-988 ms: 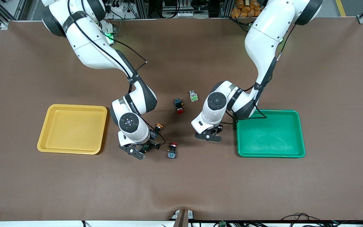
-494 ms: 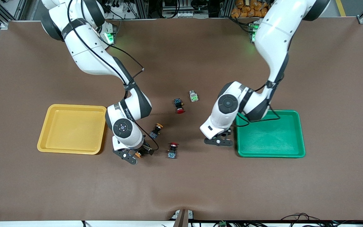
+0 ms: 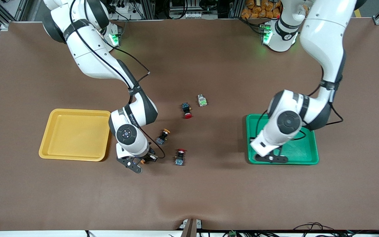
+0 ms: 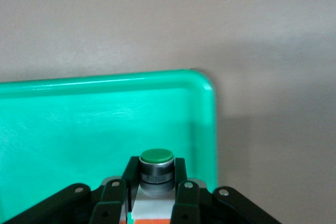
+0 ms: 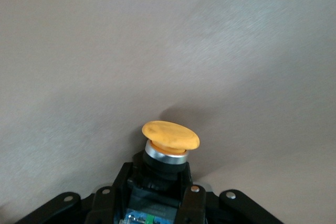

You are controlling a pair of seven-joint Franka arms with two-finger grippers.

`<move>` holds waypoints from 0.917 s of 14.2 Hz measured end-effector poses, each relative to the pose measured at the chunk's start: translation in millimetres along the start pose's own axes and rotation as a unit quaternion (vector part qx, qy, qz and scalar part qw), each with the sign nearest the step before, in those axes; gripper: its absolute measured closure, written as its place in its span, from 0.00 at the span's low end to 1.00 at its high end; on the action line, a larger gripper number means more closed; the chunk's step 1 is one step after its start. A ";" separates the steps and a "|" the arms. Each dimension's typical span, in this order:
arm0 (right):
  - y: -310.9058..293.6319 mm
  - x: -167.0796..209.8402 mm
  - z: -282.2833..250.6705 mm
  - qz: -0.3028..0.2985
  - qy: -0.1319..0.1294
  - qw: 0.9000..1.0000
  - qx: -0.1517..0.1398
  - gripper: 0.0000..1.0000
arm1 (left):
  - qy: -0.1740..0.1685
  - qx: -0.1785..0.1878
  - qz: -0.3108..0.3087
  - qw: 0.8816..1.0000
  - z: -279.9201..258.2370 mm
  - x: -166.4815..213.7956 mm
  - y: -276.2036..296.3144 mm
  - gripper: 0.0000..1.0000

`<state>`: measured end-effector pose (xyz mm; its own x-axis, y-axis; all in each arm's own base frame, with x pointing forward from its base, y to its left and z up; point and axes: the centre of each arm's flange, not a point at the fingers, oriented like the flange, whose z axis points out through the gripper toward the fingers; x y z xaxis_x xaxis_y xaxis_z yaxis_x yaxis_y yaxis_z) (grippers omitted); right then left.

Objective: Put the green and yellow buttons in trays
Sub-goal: 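Carry the green button with the left gripper while the right gripper lifts, then drop the buttons into the green and yellow trays with both grippers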

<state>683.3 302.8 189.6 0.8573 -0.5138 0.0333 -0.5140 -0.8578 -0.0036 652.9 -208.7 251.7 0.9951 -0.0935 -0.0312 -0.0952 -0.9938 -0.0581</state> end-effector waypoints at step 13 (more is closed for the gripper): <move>325.5 212.8 -61.2 -0.128 -0.117 0.983 -0.051 0.60 | -0.009 -0.002 -0.017 1.000 21.7 1.9 -15.3 0.00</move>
<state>696.6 -84.9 256.7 0.9364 -0.2799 -0.2116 -0.2700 -0.9599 0.0749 655.8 -192.4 230.9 0.9972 -0.0577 -0.0480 -0.0603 -0.9966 -0.0554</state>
